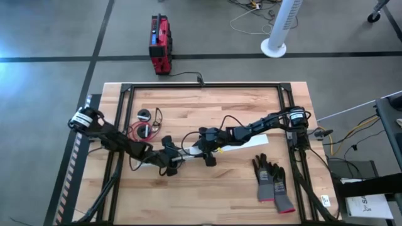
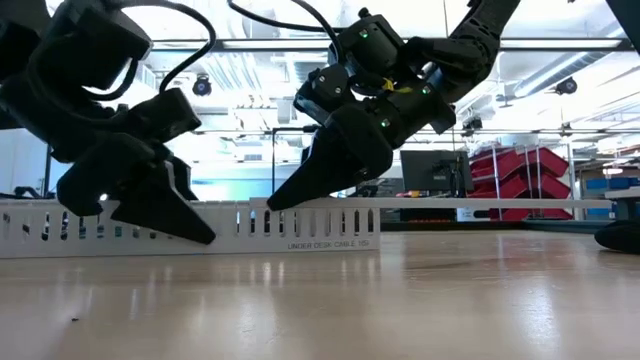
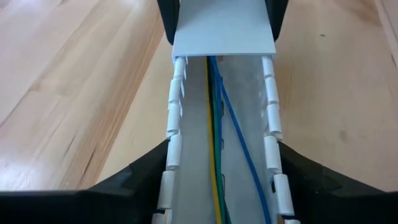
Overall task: Ziptie cables
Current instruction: Close the white cable duct lid
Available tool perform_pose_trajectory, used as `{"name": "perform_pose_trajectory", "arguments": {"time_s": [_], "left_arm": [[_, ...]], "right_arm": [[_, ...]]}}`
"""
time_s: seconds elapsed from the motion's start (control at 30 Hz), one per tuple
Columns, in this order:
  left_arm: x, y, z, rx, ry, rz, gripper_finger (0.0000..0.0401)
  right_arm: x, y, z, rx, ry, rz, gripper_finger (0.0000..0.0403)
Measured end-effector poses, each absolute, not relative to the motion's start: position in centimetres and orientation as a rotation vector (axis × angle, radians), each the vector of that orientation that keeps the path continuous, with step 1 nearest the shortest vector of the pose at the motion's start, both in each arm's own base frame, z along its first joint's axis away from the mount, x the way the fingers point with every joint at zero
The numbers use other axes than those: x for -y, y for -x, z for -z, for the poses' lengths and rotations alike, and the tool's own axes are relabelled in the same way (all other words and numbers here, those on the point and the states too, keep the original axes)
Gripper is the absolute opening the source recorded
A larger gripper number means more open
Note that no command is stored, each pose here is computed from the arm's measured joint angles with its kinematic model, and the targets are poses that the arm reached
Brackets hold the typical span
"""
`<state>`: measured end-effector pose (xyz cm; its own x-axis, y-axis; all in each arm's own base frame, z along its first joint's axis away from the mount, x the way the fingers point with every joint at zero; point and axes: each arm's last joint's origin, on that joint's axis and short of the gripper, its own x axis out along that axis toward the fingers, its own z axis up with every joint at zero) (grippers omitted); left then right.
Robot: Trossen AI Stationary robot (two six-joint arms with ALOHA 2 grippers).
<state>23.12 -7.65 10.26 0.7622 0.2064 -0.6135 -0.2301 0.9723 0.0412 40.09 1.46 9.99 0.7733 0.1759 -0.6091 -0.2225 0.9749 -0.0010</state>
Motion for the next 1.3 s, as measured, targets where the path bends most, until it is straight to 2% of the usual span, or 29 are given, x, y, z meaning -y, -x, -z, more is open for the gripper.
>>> {"name": "perform_pose_trajectory", "arguments": {"time_s": [0.27,0.67,0.8,0.97,1.3], "left_arm": [[7.9,-23.9,-8.6,-0.643,0.017,-0.281,0.0230],[8.0,-24.7,-8.4,-0.632,-0.007,-0.304,0.0219],[8.0,-24.6,-8.4,-0.630,-0.010,-0.305,0.0215],[8.0,-24.6,-8.4,-0.624,-0.016,-0.303,0.0212],[8.1,-24.7,-8.4,-0.626,0.009,-0.275,0.0209]], "right_arm": [[-1.5,-40.2,-10.1,-0.636,0.078,-0.220,0.0223],[-1.6,-40.9,-9.8,-0.646,0.038,-0.198,0.0221],[-1.7,-40.8,-9.9,-0.636,0.060,-0.258,0.0220],[-1.8,-40.9,-10.0,-0.668,0.061,-0.133,0.0223],[-1.6,-40.6,-9.9,-0.716,0.032,-0.097,0.0220]]}}
